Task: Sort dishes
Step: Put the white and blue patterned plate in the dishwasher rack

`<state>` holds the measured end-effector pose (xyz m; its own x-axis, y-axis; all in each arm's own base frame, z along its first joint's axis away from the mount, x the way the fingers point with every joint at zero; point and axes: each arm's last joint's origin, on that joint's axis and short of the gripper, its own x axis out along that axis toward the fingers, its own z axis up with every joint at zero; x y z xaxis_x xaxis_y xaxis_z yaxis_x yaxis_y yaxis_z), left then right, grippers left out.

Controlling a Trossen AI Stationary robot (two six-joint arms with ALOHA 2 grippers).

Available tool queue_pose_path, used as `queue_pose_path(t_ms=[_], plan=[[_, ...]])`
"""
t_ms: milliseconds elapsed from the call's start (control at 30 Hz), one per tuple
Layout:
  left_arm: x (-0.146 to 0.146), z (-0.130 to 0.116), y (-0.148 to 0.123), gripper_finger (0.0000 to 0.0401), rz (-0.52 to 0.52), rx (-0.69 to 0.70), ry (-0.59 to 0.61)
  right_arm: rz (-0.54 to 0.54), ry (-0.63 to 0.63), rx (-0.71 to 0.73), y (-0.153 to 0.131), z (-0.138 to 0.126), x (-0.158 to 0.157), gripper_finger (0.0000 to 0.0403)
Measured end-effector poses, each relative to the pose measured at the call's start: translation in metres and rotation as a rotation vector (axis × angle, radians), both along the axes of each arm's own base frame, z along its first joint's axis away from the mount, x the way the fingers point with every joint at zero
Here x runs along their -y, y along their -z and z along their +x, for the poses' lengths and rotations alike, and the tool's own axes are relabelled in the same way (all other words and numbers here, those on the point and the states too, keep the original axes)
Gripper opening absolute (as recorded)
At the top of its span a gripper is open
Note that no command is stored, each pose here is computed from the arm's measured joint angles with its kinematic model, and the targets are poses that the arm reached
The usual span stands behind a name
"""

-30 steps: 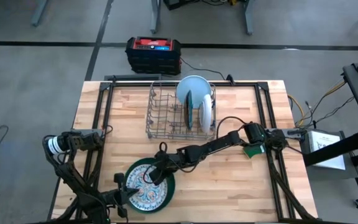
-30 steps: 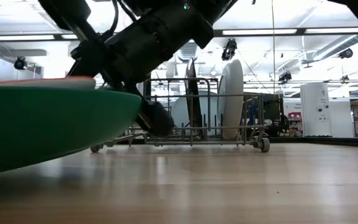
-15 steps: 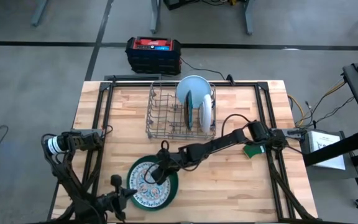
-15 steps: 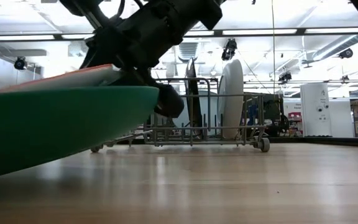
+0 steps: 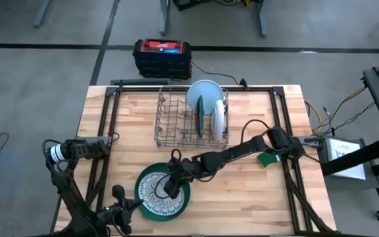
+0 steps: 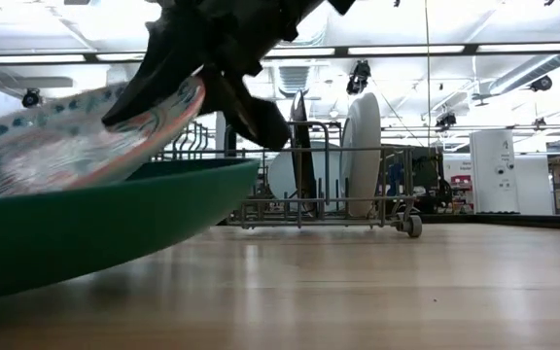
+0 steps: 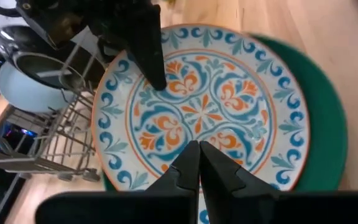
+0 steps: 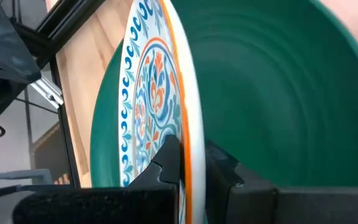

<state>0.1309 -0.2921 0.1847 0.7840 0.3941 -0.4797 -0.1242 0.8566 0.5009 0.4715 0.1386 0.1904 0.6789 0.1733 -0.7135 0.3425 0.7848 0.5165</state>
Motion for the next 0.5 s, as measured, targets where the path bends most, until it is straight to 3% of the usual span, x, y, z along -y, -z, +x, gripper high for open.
queue_pose_path(t_ms=[500], plan=[[0.009,0.004,-0.029,0.0,0.005,0.045,0.009,-0.13,-0.124,0.027,-0.039,-0.018,0.004,0.0018]])
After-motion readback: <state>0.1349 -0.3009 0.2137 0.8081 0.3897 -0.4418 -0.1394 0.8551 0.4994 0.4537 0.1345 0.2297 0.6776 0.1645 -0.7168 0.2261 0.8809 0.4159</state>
